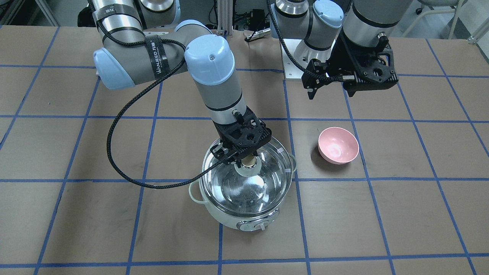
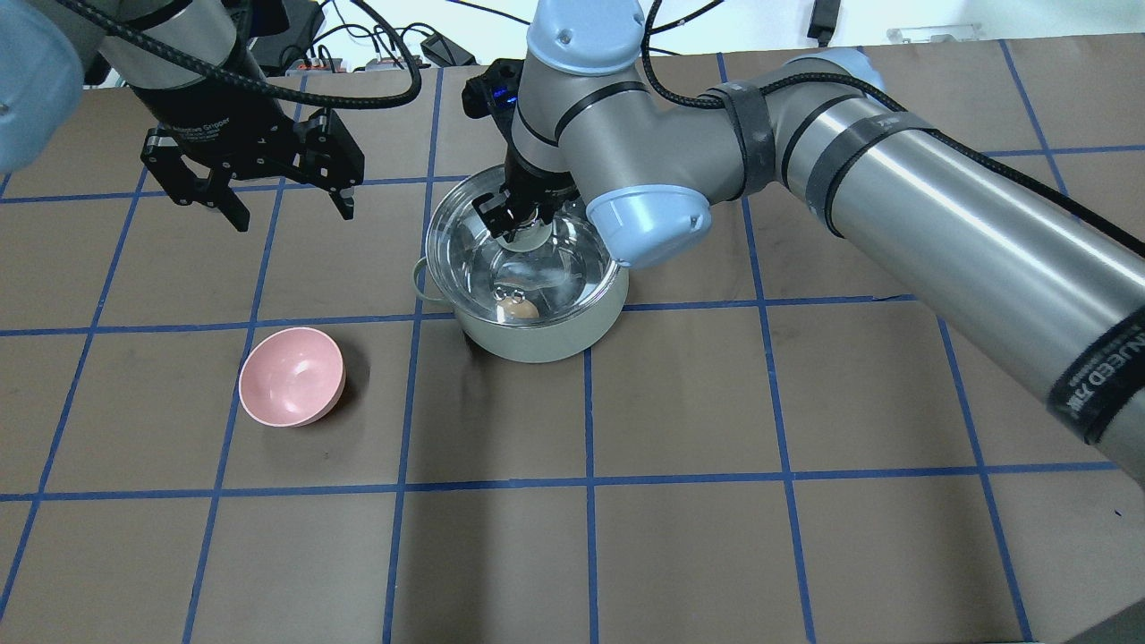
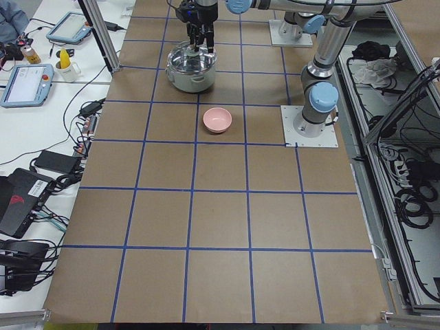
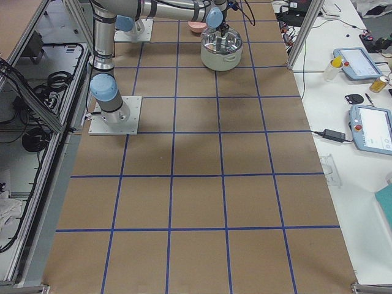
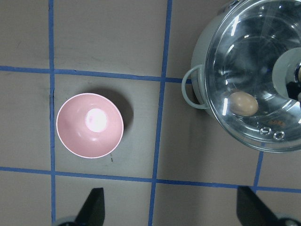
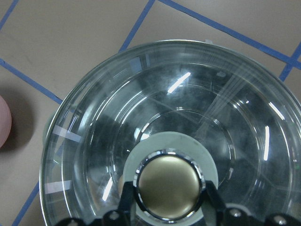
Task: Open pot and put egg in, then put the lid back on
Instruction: 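Lower the glass lid onto the pot with the right gripper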
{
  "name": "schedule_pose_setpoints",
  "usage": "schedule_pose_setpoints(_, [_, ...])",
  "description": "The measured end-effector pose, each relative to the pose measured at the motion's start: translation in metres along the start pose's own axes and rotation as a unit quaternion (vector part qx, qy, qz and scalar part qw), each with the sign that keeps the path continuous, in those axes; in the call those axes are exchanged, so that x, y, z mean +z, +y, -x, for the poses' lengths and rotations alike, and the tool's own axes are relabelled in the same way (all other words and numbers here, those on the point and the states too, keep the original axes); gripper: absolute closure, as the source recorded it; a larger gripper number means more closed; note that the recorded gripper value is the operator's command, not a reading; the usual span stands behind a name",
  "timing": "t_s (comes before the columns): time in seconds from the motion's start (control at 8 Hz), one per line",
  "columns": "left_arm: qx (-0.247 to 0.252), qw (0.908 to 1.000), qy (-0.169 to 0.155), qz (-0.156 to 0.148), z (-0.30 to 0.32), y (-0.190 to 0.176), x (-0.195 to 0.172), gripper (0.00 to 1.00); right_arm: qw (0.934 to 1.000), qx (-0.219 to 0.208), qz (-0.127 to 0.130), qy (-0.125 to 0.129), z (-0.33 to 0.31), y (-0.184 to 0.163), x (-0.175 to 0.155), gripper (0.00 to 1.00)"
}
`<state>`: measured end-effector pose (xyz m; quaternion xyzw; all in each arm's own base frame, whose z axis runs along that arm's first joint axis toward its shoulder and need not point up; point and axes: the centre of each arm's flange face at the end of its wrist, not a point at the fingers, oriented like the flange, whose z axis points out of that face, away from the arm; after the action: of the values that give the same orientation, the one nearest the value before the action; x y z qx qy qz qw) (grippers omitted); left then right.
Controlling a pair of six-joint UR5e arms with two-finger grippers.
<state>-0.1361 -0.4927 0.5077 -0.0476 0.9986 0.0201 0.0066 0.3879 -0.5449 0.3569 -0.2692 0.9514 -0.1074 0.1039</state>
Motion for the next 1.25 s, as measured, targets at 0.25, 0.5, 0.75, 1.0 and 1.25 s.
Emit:
schedule_pose_setpoints(0.25, [0.0,1.0,0.0,0.0,0.0,-0.0001,0.0,0.0,1.0,-0.007,-0.001,0.0,-0.0003,-0.0003,0.001,1.0])
schedule_pose_setpoints(0.5, [0.0,1.0,0.0,0.0,0.0,0.0,0.0,0.0,0.9999,-0.011,-0.007,0.001,-0.0008,-0.0022,0.0024,1.0])
schedule_pose_setpoints(0.75, [0.0,1.0,0.0,-0.001,0.0,-0.0001,-0.0001,0.0,0.9998,-0.018,-0.009,0.002,-0.0014,-0.0029,0.0051,1.0])
schedule_pose_setpoints(1.0, [0.0,1.0,0.0,-0.001,0.0,-0.0002,-0.0001,0.0,0.9998,-0.017,-0.006,0.001,-0.0016,-0.002,0.0066,1.0])
schedule_pose_setpoints(1.25, [0.0,1.0,0.0,0.0,0.0,-0.0001,-0.0001,0.0,0.9999,-0.015,-0.004,0.001,-0.0016,-0.0015,0.0068,0.75])
